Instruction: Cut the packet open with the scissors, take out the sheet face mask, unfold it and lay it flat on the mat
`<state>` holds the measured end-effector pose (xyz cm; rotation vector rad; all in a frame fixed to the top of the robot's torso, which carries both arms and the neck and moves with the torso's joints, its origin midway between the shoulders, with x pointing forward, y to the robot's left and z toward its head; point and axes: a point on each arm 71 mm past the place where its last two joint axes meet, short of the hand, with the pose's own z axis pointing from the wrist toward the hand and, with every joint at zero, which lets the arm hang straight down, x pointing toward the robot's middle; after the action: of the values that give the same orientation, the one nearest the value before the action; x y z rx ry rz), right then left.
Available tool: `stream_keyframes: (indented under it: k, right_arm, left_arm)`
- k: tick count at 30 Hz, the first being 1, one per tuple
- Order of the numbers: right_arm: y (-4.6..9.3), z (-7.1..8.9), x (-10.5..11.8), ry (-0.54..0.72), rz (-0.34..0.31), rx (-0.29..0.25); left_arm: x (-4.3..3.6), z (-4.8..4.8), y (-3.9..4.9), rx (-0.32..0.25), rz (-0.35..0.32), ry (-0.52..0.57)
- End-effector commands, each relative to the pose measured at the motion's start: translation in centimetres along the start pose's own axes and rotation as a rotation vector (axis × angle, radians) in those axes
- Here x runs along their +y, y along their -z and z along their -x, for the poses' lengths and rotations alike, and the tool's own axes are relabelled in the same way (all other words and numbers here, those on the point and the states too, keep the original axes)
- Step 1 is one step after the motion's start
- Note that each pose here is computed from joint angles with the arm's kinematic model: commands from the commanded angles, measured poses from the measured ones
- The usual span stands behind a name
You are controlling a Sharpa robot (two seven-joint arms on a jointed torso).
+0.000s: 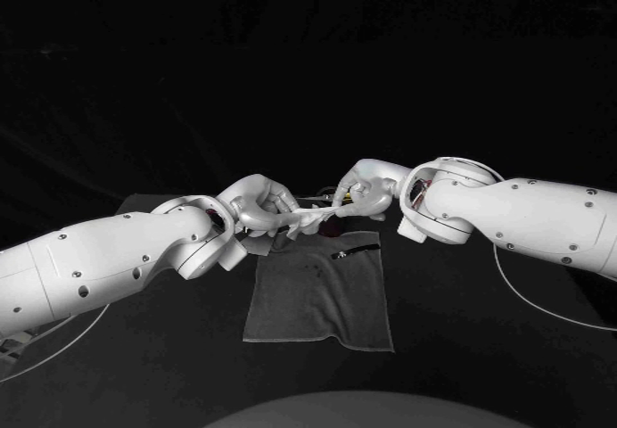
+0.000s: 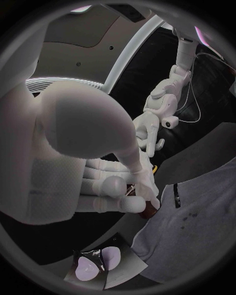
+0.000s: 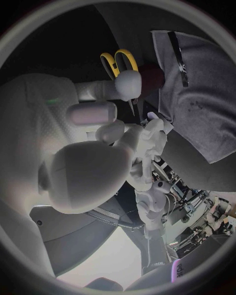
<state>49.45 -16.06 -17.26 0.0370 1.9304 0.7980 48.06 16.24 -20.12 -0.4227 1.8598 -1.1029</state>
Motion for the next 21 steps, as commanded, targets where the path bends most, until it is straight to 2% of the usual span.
stream_keyframes:
  k: [1,6,10,14,21]
  right_arm:
    - [-0.1,0.0,-0.1,0.156,-0.013,-0.029]
    - [-0.3,-0.5,-0.1,0.188,-0.013,-0.044]
    - [-0.3,-0.8,-0.1,0.194,-0.013,-0.066]
    - [-0.1,-0.8,-0.3,0.191,-0.015,-0.089]
    - [0.3,-0.6,-0.6,0.161,-0.012,-0.108]
  left_arm:
    - [-0.2,-0.38,-0.02,0.117,0.036,-0.023]
    - [-0.5,-0.21,-0.1,0.203,0.077,-0.041]
    - [-0.41,-0.15,-0.07,0.24,0.106,-0.042]
    - [-0.12,0.19,0.0,0.251,0.129,-0.043]
    - [0.25,0.86,0.05,0.23,0.144,-0.037]
